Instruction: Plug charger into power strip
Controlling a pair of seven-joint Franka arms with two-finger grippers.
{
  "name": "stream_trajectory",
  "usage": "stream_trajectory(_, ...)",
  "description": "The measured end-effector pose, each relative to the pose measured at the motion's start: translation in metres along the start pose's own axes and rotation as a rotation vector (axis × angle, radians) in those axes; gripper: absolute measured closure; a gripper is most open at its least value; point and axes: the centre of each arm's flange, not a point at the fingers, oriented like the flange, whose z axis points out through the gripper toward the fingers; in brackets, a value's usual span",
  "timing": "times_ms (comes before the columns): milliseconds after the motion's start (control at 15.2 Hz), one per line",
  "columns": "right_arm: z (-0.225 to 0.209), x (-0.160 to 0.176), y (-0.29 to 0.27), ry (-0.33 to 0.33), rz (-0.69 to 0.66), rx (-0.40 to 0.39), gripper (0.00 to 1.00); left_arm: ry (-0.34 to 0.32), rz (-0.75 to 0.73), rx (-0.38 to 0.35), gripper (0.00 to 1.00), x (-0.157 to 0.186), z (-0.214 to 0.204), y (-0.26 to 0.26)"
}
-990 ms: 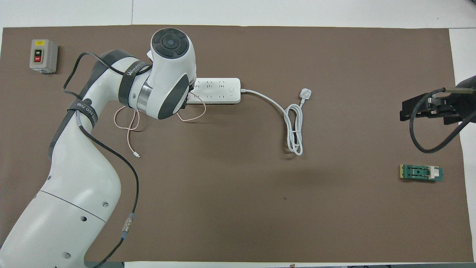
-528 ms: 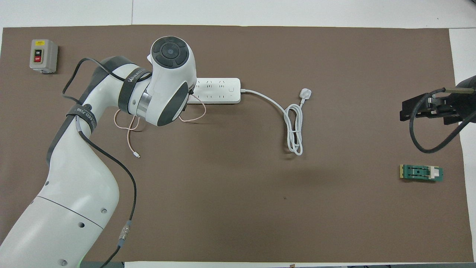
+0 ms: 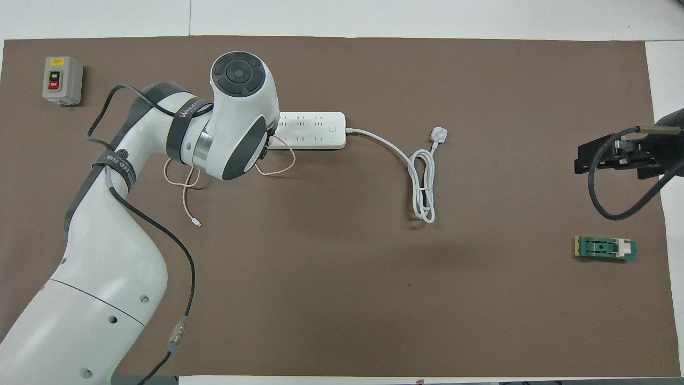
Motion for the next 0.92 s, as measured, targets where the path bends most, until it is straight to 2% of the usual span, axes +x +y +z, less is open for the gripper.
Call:
stream_trajectory(264, 0.0, 0.0, 0.0, 0.0, 0.0, 0.0, 0.0, -0.003, 0.002, 0.0, 0.69, 0.0, 0.0, 0.0)
stream_trajectory(396, 0.0, 0.0, 0.0, 0.0, 0.0, 0.0, 0.0, 0.0, 0.016, 0.017, 0.54, 0.001, 0.008, -0.002)
stream_trajectory(528, 0.0, 0.0, 0.0, 0.0, 0.0, 0.0, 0.0, 0.0, 0.019, 0.022, 0.33, 0.001, 0.012, -0.002)
stream_trajectory(726, 0.0, 0.0, 0.0, 0.0, 0.0, 0.0, 0.0, -0.003, 0.017, -0.001, 0.02, 0.004, -0.01, -0.001)
stream_trajectory(924, 0.0, 0.0, 0.0, 0.0, 0.0, 0.0, 0.0, -0.001, 0.004, -0.024, 0.0, 0.019, -0.058, -0.006)
